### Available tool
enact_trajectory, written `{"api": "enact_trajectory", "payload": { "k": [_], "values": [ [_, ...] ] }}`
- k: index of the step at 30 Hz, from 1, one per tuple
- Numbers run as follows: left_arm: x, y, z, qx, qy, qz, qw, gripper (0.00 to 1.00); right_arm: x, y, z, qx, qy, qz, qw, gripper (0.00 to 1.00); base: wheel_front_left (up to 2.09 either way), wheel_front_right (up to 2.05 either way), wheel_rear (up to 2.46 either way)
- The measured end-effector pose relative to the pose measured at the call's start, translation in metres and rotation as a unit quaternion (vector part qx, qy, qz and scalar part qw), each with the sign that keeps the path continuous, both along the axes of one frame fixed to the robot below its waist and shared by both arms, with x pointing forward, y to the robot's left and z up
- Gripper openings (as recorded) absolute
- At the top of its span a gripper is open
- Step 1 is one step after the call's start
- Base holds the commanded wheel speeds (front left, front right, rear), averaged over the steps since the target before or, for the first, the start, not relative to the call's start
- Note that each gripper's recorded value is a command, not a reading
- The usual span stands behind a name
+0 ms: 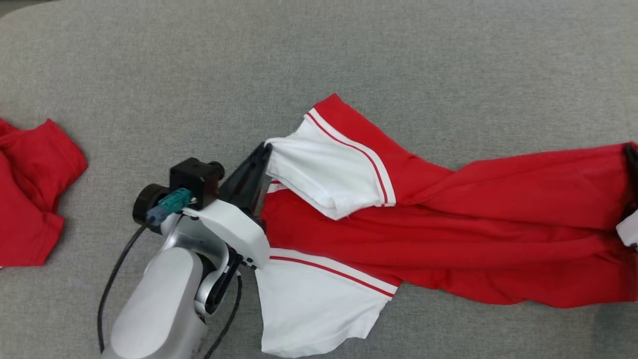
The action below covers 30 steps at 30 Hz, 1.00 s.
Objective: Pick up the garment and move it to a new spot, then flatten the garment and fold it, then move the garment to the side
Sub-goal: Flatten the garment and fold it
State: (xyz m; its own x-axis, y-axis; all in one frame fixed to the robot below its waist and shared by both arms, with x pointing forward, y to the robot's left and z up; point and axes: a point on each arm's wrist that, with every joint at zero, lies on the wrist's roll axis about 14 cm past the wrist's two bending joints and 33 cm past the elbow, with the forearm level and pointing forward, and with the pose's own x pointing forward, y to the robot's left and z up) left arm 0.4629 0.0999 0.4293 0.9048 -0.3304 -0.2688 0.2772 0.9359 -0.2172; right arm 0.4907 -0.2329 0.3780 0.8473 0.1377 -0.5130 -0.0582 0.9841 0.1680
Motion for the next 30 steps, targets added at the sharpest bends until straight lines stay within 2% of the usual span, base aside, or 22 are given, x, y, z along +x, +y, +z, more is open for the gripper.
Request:
{"api": "enact_trajectory", "payload": {
  "k": [4,8,13,17,18,20,23,26,30],
  "values": [
    [0.009,0.007,0.031,-0.006,-0.053,0.018,0.998,0.00,0.008,-0.006,0.049,0.000,-0.096,-0.007,0.995,0.00,0.00,0.00,0.00],
    [0.018,0.017,0.075,-0.017,-0.122,0.042,0.991,0.00,0.008,-0.007,0.101,-0.005,-0.185,-0.005,0.983,0.00,0.00,0.00,0.00],
    [0.021,0.020,0.141,-0.036,-0.216,0.052,0.974,0.00,0.002,-0.003,0.181,-0.024,-0.304,0.009,0.952,0.00,0.00,0.00,0.00],
    [0.016,0.020,0.210,-0.047,-0.309,0.051,0.948,0.00,-0.011,0.005,0.251,-0.039,-0.404,0.020,0.913,0.00,0.00,0.00,0.00],
    [0.016,0.020,0.210,-0.047,-0.309,0.051,0.948,0.00,-0.011,0.005,0.251,-0.039,-0.404,0.020,0.913,0.00,0.00,0.00,0.00],
    [0.010,0.022,0.244,-0.045,-0.354,0.051,0.933,0.00,-0.021,0.010,0.287,-0.046,-0.452,0.025,0.890,0.00,0.00,0.00,0.00],
    [-0.002,0.022,0.289,-0.043,-0.410,0.047,0.910,0.00,-0.038,0.017,0.328,-0.051,-0.503,0.030,0.862,0.00,0.00,0.00,0.00],
    [-0.012,0.020,0.317,-0.043,-0.441,0.043,0.895,0.00,-0.051,0.020,0.353,-0.053,-0.530,0.029,0.846,0.00,0.00,0.00,0.00],
    [-0.017,0.018,0.330,-0.044,-0.453,0.040,0.890,0.00,-0.054,0.018,0.359,-0.051,-0.530,0.021,0.846,0.00,0.00,0.00,0.00]
  ]
}}
